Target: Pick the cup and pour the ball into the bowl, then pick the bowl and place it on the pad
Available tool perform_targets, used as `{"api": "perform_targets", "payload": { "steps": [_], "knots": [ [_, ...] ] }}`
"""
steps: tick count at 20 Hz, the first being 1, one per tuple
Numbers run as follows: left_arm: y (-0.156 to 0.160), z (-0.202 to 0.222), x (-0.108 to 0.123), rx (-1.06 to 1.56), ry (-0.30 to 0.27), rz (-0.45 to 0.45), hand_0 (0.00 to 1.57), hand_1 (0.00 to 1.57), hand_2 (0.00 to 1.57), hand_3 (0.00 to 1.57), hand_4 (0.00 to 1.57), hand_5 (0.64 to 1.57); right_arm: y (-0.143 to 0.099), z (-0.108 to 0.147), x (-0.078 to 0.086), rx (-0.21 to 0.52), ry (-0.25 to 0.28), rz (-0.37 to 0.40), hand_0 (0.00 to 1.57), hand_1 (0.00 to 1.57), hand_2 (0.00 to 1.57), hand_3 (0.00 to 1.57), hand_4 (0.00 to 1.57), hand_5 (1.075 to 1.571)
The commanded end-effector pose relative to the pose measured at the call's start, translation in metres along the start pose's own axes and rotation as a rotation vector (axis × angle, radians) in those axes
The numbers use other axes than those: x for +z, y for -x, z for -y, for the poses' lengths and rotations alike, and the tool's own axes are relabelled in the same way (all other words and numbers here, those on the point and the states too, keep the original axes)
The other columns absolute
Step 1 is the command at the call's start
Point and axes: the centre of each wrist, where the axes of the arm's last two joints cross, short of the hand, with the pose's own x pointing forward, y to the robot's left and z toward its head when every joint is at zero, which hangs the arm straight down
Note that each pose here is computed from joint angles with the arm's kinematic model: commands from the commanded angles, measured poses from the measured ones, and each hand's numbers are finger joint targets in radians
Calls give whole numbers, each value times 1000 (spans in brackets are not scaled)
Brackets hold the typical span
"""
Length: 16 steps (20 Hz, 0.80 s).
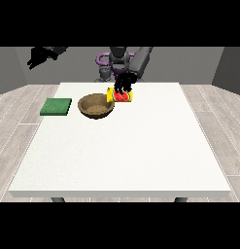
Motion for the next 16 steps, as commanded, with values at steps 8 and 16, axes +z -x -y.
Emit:
{"api": "perform_targets", "payload": {
  "steps": [8, 16],
  "knots": [
    [-48, 10, 6, -405, 105, 200, 1514, 1514, 1571, 1571, 1488, 1202, 8, -43, -12, -9, -84, 25, 0, 0, 344, 624, 575, 1565],
    [-76, -11, -13, -581, 74, 273, 1523, 1523, 1571, 1571, 1482, 1196, 6, -35, -19, -35, -83, 22, 0, 0, 342, 642, 579, 1566]
  ]
}}
